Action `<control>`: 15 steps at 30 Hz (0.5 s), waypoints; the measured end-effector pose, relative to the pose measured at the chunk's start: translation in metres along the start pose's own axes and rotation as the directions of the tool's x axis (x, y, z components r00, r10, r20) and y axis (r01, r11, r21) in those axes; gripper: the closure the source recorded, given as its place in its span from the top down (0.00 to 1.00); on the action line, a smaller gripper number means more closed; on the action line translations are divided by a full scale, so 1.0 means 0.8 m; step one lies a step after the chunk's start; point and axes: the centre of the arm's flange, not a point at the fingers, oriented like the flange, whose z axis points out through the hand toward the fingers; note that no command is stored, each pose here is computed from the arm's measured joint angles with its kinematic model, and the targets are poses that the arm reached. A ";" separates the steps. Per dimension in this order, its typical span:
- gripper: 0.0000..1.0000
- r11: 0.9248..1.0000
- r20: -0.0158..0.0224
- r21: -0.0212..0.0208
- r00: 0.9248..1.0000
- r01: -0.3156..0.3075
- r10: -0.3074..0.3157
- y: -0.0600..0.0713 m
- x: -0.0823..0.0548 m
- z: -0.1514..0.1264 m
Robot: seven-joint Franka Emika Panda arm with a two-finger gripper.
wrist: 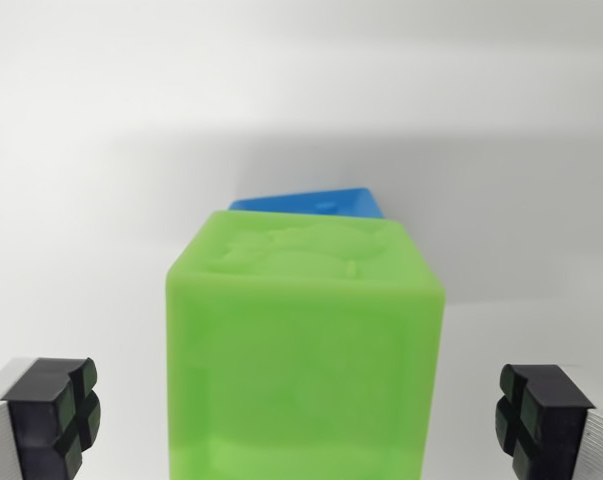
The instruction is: Stack cube
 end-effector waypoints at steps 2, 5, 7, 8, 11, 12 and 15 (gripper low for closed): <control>1.00 1.000 0.000 0.001 1.000 0.000 0.000 0.000 0.000 -0.008; 1.00 1.000 0.000 0.001 1.000 0.000 0.000 0.000 0.000 -0.019; 1.00 1.000 0.000 0.001 1.000 0.000 0.000 0.000 0.000 -0.029; 1.00 1.000 0.000 0.002 1.000 0.000 0.000 0.000 0.000 -0.034; 1.00 1.000 0.000 0.002 1.000 0.000 0.000 0.000 0.000 -0.047; 1.00 1.000 0.000 0.002 1.000 0.000 0.000 0.000 0.000 -0.052; 1.00 1.000 0.000 0.003 1.000 0.000 0.000 0.001 0.000 -0.067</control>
